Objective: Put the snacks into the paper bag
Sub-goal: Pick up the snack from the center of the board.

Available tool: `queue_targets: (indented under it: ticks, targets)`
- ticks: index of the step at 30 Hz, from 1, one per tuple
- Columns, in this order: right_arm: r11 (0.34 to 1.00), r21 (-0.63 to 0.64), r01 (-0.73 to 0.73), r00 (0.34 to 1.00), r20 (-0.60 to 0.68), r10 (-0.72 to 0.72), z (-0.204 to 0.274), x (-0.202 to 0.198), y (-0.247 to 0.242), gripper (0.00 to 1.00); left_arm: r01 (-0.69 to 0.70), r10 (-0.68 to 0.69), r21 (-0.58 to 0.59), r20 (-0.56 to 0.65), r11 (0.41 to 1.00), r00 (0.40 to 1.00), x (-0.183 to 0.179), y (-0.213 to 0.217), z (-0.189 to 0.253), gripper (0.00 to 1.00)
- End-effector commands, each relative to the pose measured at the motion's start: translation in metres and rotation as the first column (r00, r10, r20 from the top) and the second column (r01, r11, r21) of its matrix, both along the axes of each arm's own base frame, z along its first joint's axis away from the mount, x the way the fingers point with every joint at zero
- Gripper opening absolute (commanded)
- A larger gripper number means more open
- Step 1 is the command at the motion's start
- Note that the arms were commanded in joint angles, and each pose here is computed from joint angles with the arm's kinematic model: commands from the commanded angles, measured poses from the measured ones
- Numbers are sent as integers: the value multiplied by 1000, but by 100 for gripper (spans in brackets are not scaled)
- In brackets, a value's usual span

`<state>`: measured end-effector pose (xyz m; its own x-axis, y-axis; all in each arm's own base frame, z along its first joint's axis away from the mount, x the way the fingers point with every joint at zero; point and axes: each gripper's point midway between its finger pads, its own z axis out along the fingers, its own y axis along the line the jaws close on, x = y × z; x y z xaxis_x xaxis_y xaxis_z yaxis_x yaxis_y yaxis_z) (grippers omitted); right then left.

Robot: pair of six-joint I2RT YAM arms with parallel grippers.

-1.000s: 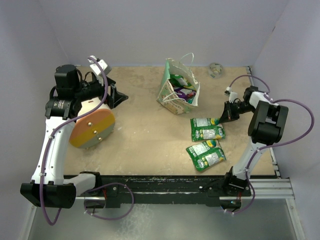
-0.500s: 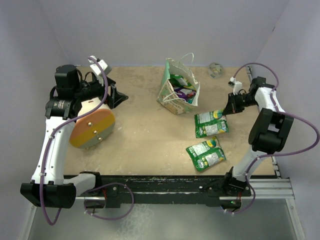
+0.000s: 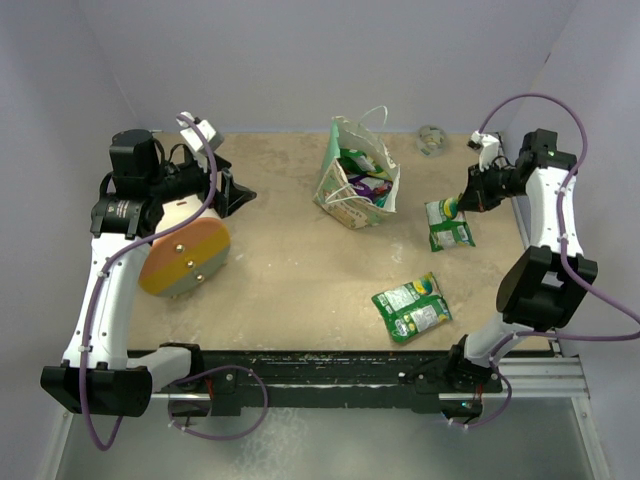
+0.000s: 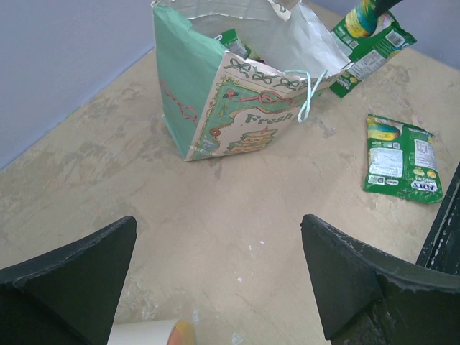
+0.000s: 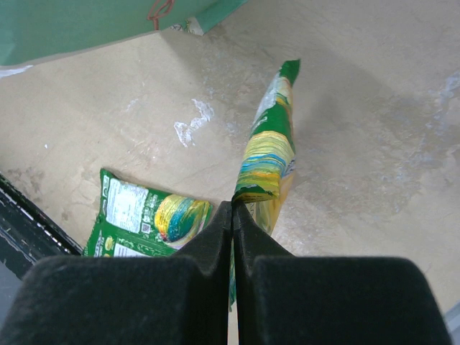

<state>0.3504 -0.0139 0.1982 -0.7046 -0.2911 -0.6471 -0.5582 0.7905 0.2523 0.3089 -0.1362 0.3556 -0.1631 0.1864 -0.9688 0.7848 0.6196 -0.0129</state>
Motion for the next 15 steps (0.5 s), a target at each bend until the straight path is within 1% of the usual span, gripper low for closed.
queue_targets:
  ticks: [1,10,15]
  targets:
    - [999,22,-25,995,100,23,43,-6,10,0,10,-10,1,52,1000,999,-2,1,7,99]
    - [999,27,-39,986,164,34,74,-12,17,0,15,-15,1,51,1000,999,-1,0,5,99]
    - [998,41,-39,974,225,29,106,-16,27,0,16,-16,2,48,1000,999,0,0,3,99]
